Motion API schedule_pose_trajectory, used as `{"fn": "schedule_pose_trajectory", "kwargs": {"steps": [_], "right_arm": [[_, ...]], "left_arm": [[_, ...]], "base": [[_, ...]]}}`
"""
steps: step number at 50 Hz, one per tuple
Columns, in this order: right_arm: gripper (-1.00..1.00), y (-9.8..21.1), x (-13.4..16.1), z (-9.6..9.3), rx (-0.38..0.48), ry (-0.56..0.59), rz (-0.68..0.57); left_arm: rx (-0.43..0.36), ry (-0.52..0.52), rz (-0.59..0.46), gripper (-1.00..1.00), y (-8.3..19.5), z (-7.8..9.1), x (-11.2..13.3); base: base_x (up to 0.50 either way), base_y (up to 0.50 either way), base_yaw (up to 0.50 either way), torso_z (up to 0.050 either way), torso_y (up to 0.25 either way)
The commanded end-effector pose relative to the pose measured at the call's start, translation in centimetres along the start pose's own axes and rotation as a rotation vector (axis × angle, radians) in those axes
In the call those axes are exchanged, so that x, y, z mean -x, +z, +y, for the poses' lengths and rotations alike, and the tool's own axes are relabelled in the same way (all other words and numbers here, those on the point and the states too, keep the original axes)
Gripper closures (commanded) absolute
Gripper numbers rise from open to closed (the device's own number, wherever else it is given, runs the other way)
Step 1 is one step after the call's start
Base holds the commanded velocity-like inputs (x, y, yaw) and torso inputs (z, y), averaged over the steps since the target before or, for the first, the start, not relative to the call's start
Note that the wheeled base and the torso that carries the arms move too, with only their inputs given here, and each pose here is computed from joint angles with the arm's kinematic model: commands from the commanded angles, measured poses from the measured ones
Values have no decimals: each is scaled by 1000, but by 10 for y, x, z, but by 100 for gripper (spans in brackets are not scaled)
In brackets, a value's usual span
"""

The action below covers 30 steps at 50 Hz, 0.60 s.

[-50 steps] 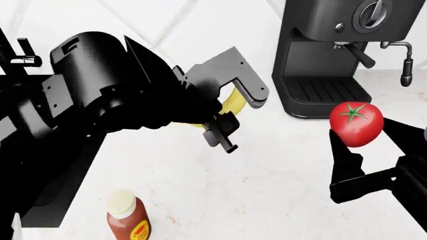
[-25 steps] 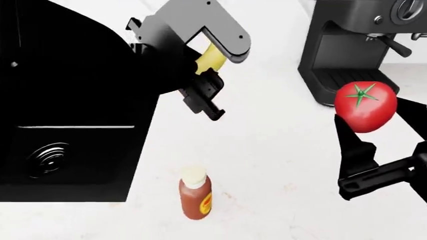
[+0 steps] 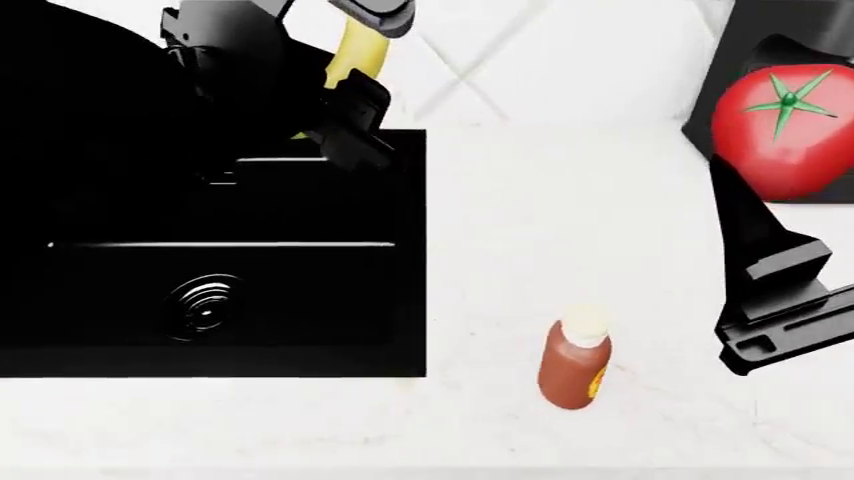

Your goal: Pick up the fruits and vegetables and place them in the sink. Turn on the sink faucet to wash them. Then turn the sink off and put them in the tray.

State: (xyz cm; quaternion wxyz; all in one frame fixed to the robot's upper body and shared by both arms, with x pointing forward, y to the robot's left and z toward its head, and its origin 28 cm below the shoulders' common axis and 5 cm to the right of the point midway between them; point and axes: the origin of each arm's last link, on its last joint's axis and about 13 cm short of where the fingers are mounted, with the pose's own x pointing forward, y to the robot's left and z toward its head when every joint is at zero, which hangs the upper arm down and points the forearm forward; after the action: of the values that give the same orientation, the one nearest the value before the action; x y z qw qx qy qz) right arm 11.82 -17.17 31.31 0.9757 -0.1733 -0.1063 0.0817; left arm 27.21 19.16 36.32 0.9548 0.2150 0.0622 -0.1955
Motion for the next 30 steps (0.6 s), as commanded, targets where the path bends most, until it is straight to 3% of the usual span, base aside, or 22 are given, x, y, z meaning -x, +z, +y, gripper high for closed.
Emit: {"fn": "schedule_pose_trajectory", "kwargs": {"steps": [1, 30], "right_arm": [[100, 10, 1, -3, 40, -16, -98], [100, -8, -7, 4, 68, 56, -69]], "left_arm": [[52, 27, -24, 100, 0, 4, 5], [84, 72, -2, 100, -8, 9, 7]], "base": [[0, 500, 0, 0, 0], [7, 500, 0, 0, 1]]}}
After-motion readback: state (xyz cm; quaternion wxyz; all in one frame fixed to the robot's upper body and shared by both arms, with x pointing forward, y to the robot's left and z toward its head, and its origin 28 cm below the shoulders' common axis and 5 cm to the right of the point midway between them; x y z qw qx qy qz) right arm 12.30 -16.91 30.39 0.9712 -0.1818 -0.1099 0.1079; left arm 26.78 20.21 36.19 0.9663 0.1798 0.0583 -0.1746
